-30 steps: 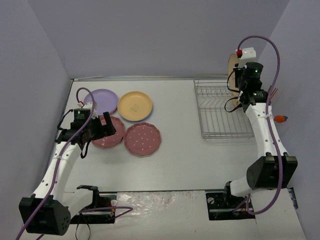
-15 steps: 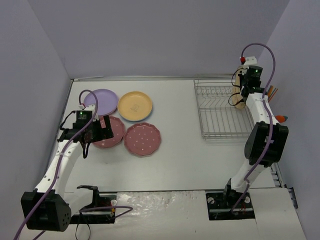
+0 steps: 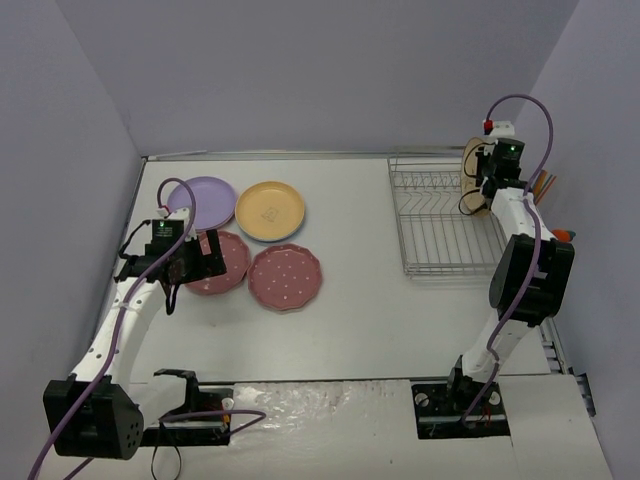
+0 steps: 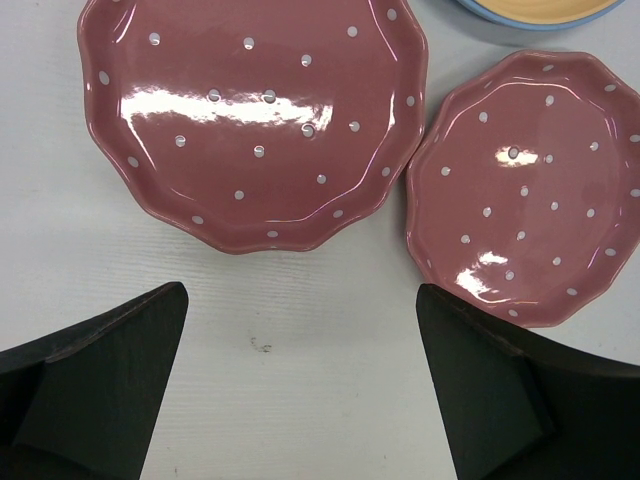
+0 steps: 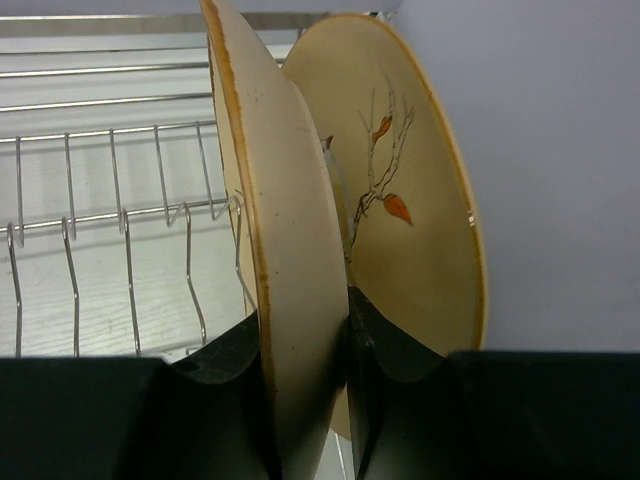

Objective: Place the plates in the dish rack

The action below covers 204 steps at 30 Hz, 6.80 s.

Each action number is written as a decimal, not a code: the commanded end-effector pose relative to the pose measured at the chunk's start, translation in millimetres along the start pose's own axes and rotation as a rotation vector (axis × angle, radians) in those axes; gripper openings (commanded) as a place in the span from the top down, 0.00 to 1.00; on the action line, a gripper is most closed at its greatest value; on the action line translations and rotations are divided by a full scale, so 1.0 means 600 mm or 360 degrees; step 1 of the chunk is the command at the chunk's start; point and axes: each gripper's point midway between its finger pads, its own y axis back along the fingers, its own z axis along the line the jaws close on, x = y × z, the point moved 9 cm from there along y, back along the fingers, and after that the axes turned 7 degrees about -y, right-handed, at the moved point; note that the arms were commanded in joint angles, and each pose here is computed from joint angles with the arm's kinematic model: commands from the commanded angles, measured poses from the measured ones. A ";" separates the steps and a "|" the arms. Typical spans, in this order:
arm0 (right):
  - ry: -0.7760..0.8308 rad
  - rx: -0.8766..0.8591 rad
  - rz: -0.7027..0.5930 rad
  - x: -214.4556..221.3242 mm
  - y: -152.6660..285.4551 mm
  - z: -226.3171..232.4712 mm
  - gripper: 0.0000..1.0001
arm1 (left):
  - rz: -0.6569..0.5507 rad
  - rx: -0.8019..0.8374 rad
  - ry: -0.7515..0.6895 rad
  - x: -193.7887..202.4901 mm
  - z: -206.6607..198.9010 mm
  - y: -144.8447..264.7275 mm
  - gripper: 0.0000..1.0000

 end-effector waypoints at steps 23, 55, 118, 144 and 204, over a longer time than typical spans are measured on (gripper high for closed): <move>-0.0204 -0.0176 -0.0522 -0.127 0.134 -0.008 0.19 | -0.0147 0.0137 0.0138 -0.020 -0.019 0.038 0.03; -0.0604 -0.1691 -0.0020 0.140 0.464 0.363 0.00 | 0.0277 0.0104 0.0758 0.082 -0.132 -0.145 0.29; -0.1260 -0.1491 0.1074 0.366 0.376 0.515 0.25 | 0.0284 0.0709 0.1311 0.031 -0.211 -0.066 1.00; -0.0816 -0.1587 0.0331 0.179 0.448 0.466 1.00 | 0.0241 0.0691 0.1061 0.033 -0.199 -0.038 0.54; -0.0071 0.0142 -0.0445 -0.112 0.053 0.044 1.00 | -0.0068 -0.0417 0.0159 -0.023 0.057 0.018 0.03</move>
